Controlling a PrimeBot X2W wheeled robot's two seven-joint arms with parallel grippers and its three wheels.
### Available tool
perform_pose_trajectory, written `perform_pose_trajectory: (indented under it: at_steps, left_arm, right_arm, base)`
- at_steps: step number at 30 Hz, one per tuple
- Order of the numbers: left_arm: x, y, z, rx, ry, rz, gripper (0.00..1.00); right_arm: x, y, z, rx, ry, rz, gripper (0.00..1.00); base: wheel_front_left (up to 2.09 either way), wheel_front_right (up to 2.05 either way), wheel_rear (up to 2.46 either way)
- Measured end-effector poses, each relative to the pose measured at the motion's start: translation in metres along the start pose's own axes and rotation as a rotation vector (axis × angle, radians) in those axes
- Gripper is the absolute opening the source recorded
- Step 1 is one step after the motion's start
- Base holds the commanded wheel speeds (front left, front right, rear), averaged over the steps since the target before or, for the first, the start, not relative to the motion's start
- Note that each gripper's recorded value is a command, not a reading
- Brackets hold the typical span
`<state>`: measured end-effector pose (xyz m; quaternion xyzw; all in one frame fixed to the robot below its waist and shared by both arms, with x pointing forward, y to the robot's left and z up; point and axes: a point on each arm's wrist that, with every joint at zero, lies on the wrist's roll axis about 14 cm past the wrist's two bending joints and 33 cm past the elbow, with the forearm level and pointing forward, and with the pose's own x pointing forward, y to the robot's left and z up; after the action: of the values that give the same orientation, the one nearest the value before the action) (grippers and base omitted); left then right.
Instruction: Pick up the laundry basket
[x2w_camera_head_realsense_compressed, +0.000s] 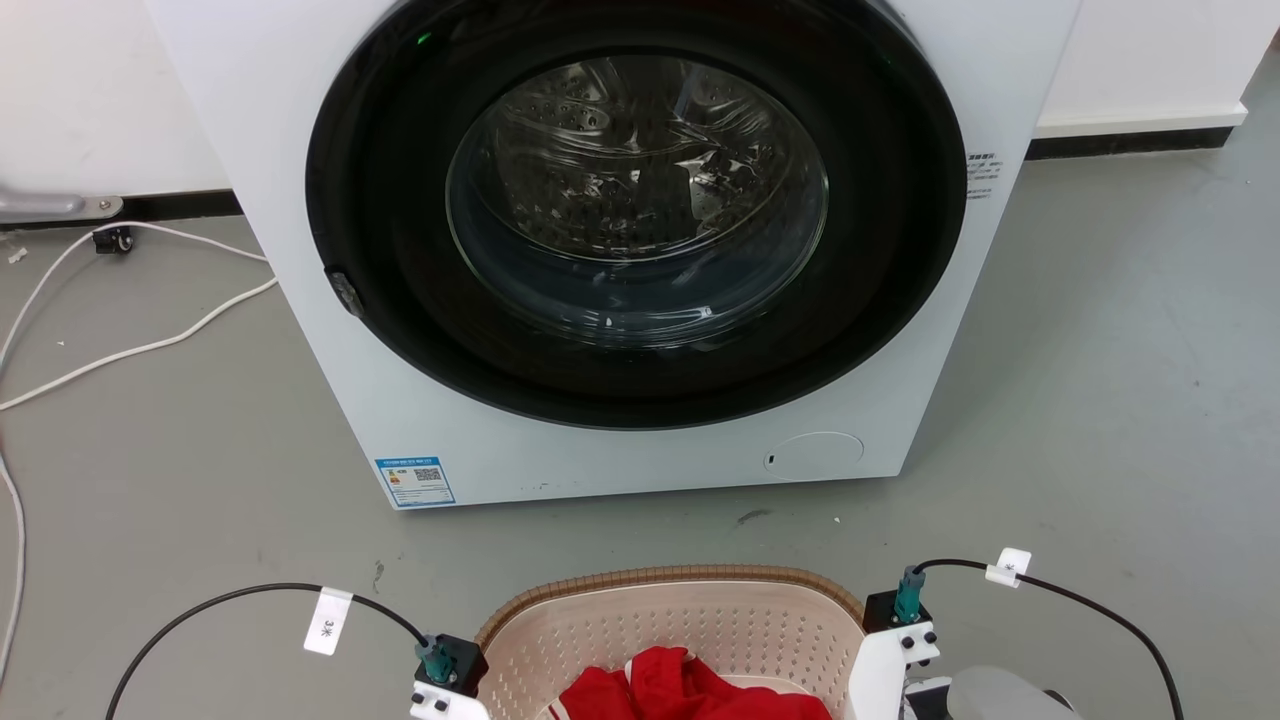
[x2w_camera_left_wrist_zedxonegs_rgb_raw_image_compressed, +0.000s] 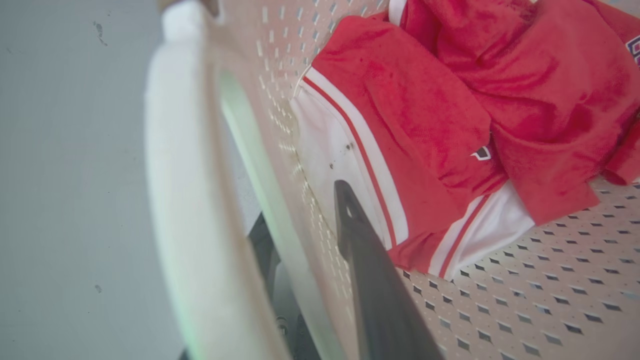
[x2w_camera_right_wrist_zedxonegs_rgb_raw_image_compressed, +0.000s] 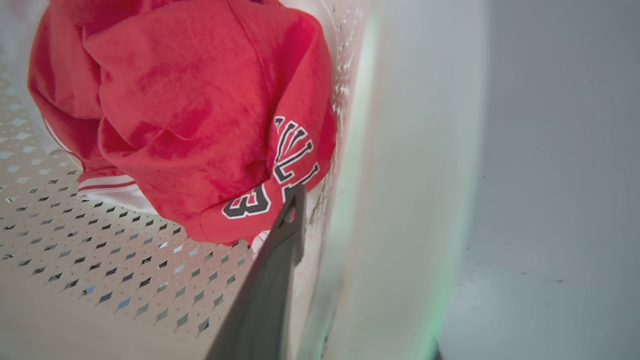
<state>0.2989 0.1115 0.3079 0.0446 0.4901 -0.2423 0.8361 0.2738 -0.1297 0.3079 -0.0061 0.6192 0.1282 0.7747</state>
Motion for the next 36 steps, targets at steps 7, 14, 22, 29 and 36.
perform_pose_trajectory:
  at_steps: [7, 14, 22, 29, 36]
  left_arm:
    - [0.0, 0.0004, 0.0, 0.0, 0.0, 0.0, 0.0]
    - [0.0005, -0.0003, -0.0001, 0.002, 0.004, -0.002, 0.0]
    - [0.0005, 0.0, 0.0001, 0.005, 0.006, -0.001, 0.0]
    - [-0.0003, 0.0002, 0.0004, 0.007, 0.003, 0.0, 0.0]
    - [-0.0008, 0.0003, 0.0006, 0.011, 0.002, 0.001, 0.0]
  right_arm:
    - [0.0002, 0.0001, 0.0, 0.0, 0.001, 0.001, 0.0]
    - [0.0001, -0.0005, -0.0006, 0.005, 0.001, 0.001, 0.0]
    - [-0.0002, -0.0008, -0.0014, 0.006, 0.004, 0.0, 0.0]
    - [-0.0006, -0.0004, -0.0007, 0.004, 0.002, 0.0, 0.0]
    - [-0.0011, -0.0003, -0.0006, 0.004, 0.002, 0.0, 0.0]
  base:
    - [0.0, 0.0, 0.0]
    - [0.0, 0.0, 0.0]
    - [0.0, 0.0, 0.0]
    - [0.0, 0.0, 0.0]
    - [0.0, 0.0, 0.0]
